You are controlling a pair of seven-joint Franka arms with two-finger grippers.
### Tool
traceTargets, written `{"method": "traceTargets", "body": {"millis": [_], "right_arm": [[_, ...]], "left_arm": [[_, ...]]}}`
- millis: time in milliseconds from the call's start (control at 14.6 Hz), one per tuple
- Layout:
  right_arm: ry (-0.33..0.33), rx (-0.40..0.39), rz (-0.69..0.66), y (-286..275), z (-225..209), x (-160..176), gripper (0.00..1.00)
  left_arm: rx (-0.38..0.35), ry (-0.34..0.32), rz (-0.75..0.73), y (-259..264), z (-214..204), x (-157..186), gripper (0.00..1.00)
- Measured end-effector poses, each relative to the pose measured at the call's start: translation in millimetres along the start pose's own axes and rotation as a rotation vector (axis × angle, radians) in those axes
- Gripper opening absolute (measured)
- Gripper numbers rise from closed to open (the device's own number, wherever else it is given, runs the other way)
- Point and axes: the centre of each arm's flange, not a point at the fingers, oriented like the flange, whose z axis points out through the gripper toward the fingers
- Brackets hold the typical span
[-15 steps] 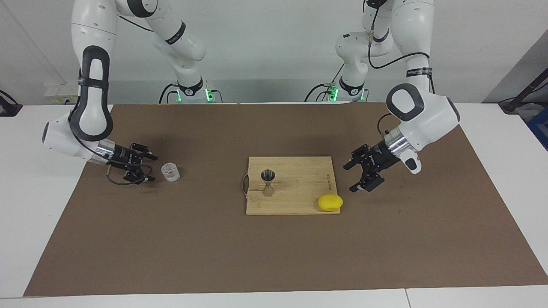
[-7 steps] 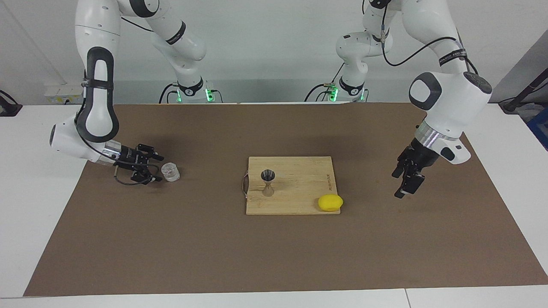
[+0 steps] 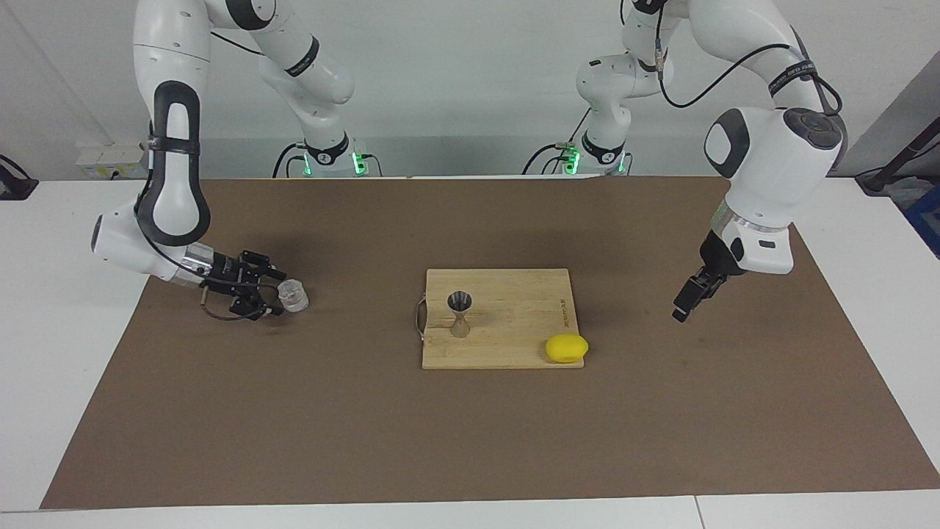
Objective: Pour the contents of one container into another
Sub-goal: 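Release the dark cup with the left gripper while the right gripper reaches the glass, then close the right gripper around the clear glass cup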
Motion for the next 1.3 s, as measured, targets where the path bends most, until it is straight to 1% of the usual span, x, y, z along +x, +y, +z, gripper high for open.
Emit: {"method": "traceTargets", "body": {"millis": [205,342,479,616,753,822,890,958,1027,1095,1164,1301], "right_arm": [[0.004,-0.011,-0.015,-4.1,7.5,-7.4,1.00],[0.004,-0.017,-0.022,-5.7,11.4,-11.0,1.00],[0.007,-0.016,-0.022,-5.8,11.8,-10.9,1.00],[0.014,-0.012,-0.018,-4.8,12.5,-8.9,1.00],[0.013,-0.013,-0.016,-3.7,13.8,-8.2,0.97],[0.013,-0.014,-0.015,-3.4,14.1,-8.1,0.97],[0.013,-0.014,-0.015,-3.3,14.2,-8.0,0.90],[0.013,-0.014,-0.015,-3.1,14.3,-7.9,0.80],[0.013,-0.014,-0.014,-3.1,14.1,-7.7,0.65],[0.013,-0.013,-0.013,-2.9,13.7,-7.3,0.55],[0.013,-0.012,-0.013,-2.8,12.9,-7.2,0.51],[0.013,-0.010,-0.011,-3.0,12.5,-7.1,0.51]], "left_arm": [[0.039,-0.078,0.297,-9.7,-3.6,-8.7,1.00],[0.056,-0.127,0.429,-18.5,-14.9,-15.9,1.00],[0.077,-0.182,0.475,-28.5,-32.7,-27.0,1.00],[0.099,-0.229,0.485,-35.6,-53.3,-40.1,1.00],[0.119,-0.242,0.492,-38.7,-73.7,-47.5,1.00],[0.125,-0.244,0.493,-39.4,-83.4,-50.6,1.00],[0.129,-0.245,0.493,-40.4,-92.3,-54.6,1.00],[0.132,-0.240,0.493,-41.3,-100.1,-58.4,1.00],[0.132,-0.232,0.491,-42.3,-105.0,-59.9,1.00],[0.133,-0.228,0.486,-45.3,-107.2,-59.6,1.00],[0.134,-0.228,0.481,-48.2,-107.4,-58.6,1.00],[0.137,-0.234,0.474,-52.0,-104.6,-57.6,1.00]]}}
